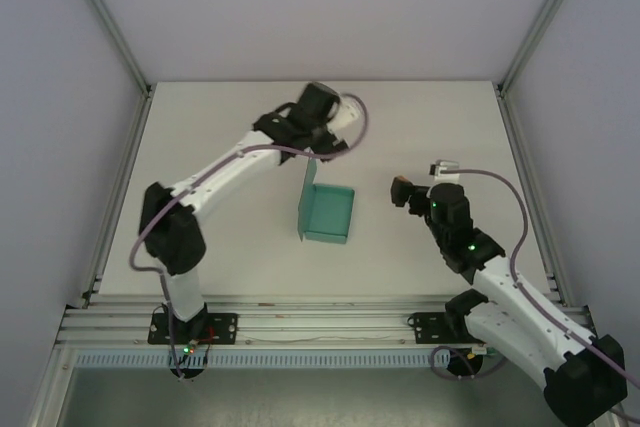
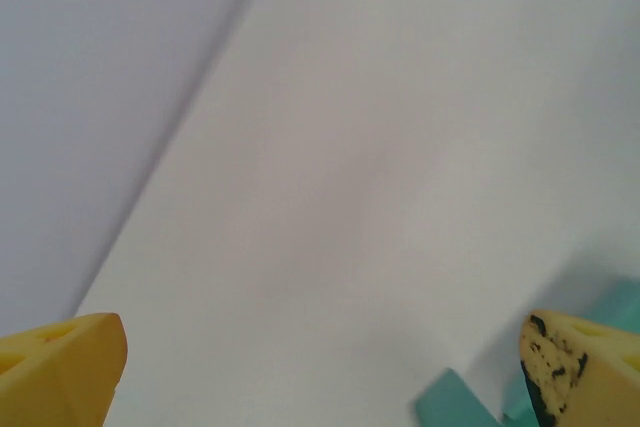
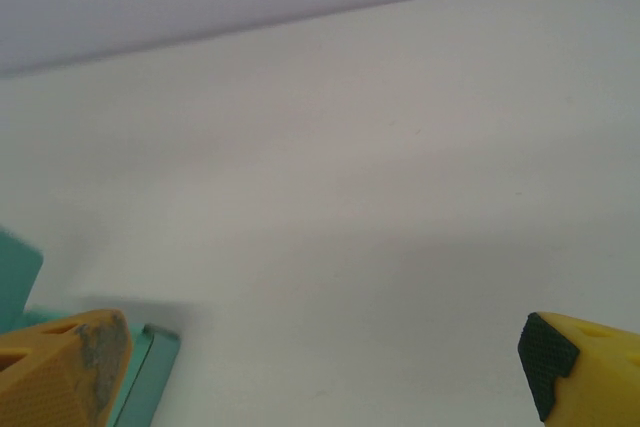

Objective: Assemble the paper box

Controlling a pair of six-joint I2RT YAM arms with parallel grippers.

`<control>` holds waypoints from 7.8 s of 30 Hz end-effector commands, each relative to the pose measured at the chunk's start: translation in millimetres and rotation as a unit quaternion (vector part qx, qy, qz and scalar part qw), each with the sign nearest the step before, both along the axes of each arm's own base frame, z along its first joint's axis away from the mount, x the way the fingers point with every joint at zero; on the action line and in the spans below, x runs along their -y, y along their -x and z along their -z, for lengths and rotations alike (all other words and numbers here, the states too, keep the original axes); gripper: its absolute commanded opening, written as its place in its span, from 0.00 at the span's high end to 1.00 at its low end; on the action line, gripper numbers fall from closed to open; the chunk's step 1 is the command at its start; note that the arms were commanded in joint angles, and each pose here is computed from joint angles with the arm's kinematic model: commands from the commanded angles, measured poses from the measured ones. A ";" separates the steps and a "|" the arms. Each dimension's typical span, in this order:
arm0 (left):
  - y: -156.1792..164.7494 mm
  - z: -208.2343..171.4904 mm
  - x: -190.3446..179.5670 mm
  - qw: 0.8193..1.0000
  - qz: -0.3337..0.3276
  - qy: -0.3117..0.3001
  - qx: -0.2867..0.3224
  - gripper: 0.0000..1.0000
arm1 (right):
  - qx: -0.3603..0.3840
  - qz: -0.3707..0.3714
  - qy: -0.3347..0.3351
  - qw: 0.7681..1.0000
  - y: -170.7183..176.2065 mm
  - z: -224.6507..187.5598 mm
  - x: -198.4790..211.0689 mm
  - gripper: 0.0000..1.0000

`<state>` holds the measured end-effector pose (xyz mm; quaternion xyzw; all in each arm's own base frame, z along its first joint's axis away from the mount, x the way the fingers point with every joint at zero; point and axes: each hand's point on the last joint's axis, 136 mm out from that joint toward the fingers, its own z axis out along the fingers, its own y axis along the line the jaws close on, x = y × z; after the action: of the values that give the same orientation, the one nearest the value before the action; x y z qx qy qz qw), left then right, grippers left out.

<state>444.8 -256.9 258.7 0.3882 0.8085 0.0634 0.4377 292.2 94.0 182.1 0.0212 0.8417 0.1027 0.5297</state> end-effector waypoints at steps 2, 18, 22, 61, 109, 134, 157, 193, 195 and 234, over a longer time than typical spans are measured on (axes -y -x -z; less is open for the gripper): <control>-10.3 -44.4 -69.9 0.948 -0.209 0.236 0.037 0.00 | -0.037 -0.191 0.039 0.980 -3.3 6.4 -62.5 0.00; 67.6 101.7 -228.9 0.825 -0.462 0.315 -0.079 0.00 | -0.241 -0.474 0.215 0.819 -51.1 119.6 -192.3 0.36; 71.3 103.5 -235.4 0.824 -0.470 0.309 -0.066 0.00 | -0.248 -0.444 0.222 0.832 -64.4 130.0 -190.7 0.51; 57.7 55.6 -151.5 0.904 -0.199 0.366 -0.095 0.00 | -0.182 -0.037 0.151 0.971 -67.3 35.7 -115.9 0.20; 39.7 113.0 -57.6 0.953 0.074 0.164 -0.245 0.87 | -0.208 -0.408 0.274 0.846 -101.4 39.5 -114.4 0.54; 13.8 89.8 -66.6 0.970 -0.094 0.170 -0.149 1.00 | -0.202 -0.306 0.187 0.911 -106.2 15.5 -113.6 1.00; -25.7 119.6 -40.9 0.887 -0.271 0.345 -0.145 1.00 | -0.140 -0.077 -0.045 0.986 -145.4 18.6 -149.5 1.00; 17.2 149.5 -33.4 0.878 -0.256 0.353 -0.194 0.72 | -0.123 0.002 0.101 0.987 -118.9 83.0 -113.9 1.00; 19.4 141.6 -34.8 0.877 -0.256 0.358 -0.192 0.64 | -0.123 0.004 0.111 0.986 -117.3 84.2 -112.0 1.00; -2.5 194.7 -39.7 0.760 -0.328 0.447 -0.338 0.31 | -0.094 -0.022 0.158 0.983 -83.0 112.3 -121.9 0.85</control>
<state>453.7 -205.6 65.0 -0.1504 0.9239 -0.2776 0.2162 385.6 226.5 80.7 -0.0660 0.8867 0.0147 0.4574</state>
